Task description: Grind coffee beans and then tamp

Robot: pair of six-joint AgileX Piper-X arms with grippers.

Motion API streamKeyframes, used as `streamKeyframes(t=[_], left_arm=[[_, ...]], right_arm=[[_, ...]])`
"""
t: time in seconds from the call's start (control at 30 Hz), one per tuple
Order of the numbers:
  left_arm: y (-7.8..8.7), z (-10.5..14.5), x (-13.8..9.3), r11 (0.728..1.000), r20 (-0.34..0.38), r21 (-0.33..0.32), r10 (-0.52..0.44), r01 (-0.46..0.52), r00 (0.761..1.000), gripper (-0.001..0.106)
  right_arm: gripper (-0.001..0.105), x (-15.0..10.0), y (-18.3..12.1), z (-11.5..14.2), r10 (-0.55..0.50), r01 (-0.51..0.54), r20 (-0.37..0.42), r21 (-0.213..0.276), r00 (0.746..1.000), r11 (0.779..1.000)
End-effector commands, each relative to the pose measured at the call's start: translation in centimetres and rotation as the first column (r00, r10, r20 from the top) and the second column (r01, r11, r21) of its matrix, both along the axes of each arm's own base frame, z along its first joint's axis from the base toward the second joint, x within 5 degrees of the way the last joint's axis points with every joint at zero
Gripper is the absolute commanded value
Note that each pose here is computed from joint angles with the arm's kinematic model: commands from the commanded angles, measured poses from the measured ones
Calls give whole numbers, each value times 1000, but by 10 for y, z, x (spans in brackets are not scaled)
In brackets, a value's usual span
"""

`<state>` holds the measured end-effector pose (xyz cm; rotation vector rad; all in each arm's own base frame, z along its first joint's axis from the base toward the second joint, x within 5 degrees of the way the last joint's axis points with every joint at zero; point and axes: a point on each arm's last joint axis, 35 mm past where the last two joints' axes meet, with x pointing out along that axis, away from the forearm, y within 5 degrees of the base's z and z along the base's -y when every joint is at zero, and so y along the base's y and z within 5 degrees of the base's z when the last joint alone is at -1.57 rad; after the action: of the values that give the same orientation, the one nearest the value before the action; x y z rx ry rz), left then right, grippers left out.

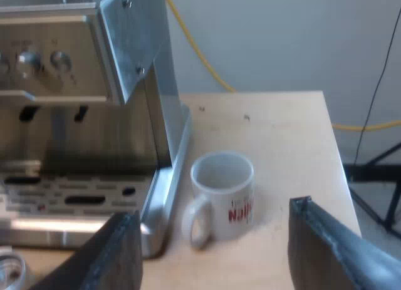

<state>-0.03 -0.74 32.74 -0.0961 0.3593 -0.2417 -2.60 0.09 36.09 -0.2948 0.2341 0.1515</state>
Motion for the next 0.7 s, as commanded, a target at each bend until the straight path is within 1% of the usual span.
streamKeyframes(t=[0.03, 0.17, 0.2, 0.23, 0.33, 0.4, 0.53, 0.57, 0.63, 0.7], left_arm=[[0, 0, 2, 1000, -12, 0, -10, 10, 1000, 59], [0, -1, 2, 1000, -13, -2, -14, 14, 1000, 59], [0, -1, 2, 1000, -13, -2, -14, 14, 1000, 59], [0, -1, 2, 1000, -13, -2, -14, 14, 1000, 59], [0, -1, 2, 1000, -13, -2, -14, 14, 1000, 59], [-1, -4, 4, 1000, -24, -3, -13, 13, 1000, 59], [-1, -14, 9, 1000, -60, -3, -15, 15, 998, 59], [-1, -16, 10, 1000, -68, -4, -16, 16, 998, 59], [-2, -24, 14, 999, -95, -11, -34, 33, 995, 59], [-3, -32, 18, 999, -122, -18, -49, 47, 991, 59]], right_arm=[[54, 2, 0, -2, -2, 1, -21, -13, 1000, 1000], [54, 2, 0, -6, -2, 1, -48, -14, 999, 1000], [54, 1, 0, -10, -2, 0, -87, -16, 996, 1000], [54, 7, 2, -31, 50, -51, -215, 0, 975, 999], [54, 10, 2, -35, 53, -54, -229, 2, 972, 999], [54, 17, 3, -44, 58, -58, -252, 5, 966, 998], [54, 26, 5, -60, 111, -106, -298, 35, 948, 994], [54, 27, 6, -62, 114, -108, -303, 36, 946, 994], [54, 32, 6, -73, 128, -119, -340, 47, 932, 992], [54, 35, 7, -80, 130, -119, -362, 50, 923, 992]])
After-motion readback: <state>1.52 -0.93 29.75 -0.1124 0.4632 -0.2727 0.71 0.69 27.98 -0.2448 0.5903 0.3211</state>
